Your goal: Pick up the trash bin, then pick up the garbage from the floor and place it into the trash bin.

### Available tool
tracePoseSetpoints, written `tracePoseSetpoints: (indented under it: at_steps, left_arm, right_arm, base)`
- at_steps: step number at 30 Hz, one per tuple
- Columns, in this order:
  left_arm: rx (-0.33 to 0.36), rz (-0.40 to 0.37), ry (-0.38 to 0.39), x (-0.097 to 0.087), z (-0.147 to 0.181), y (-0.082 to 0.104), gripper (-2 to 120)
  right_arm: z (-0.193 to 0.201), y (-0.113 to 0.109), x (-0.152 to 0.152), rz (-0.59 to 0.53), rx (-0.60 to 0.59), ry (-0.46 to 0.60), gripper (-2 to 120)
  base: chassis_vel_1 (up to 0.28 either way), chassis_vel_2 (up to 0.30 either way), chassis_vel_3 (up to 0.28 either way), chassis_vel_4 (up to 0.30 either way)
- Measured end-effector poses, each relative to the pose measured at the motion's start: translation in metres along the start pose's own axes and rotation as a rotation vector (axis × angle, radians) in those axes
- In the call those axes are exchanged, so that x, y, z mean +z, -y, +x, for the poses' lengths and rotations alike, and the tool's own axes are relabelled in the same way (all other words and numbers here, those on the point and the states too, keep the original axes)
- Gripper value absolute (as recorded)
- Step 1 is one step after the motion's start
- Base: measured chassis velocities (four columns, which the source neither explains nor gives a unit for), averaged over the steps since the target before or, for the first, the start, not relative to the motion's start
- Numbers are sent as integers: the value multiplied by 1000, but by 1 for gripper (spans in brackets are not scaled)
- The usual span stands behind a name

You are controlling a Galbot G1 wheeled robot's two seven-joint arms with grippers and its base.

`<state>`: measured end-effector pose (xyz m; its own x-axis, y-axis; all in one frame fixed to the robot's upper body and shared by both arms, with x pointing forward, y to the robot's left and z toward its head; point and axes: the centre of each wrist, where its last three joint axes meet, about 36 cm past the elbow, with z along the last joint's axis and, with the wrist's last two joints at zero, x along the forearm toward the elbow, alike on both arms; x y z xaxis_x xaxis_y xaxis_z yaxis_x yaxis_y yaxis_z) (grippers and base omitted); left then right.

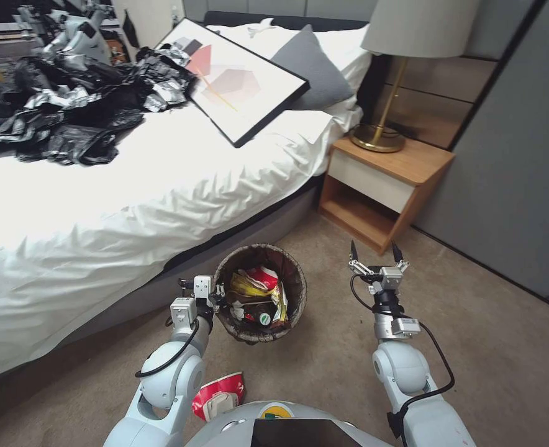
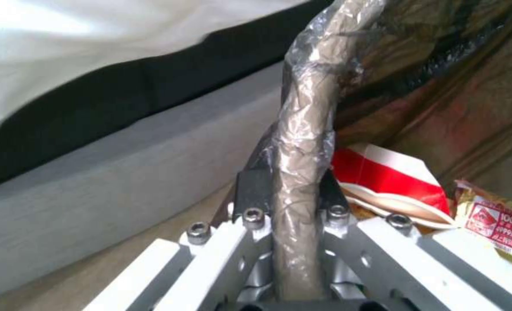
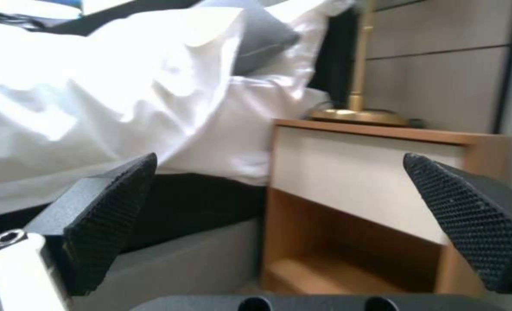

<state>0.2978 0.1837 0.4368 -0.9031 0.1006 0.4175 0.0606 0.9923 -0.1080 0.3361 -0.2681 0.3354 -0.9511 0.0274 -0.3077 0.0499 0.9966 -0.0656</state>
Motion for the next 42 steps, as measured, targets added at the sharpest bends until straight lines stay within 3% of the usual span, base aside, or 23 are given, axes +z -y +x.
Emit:
tracePoseSetpoints:
  at_steps: [42]
  left_arm:
    - [-3,2,17,6,4,0,2]
  right_arm:
    - [-10,-13,4,-9,-60,-1,100]
  base:
    - [109,108,113,108]
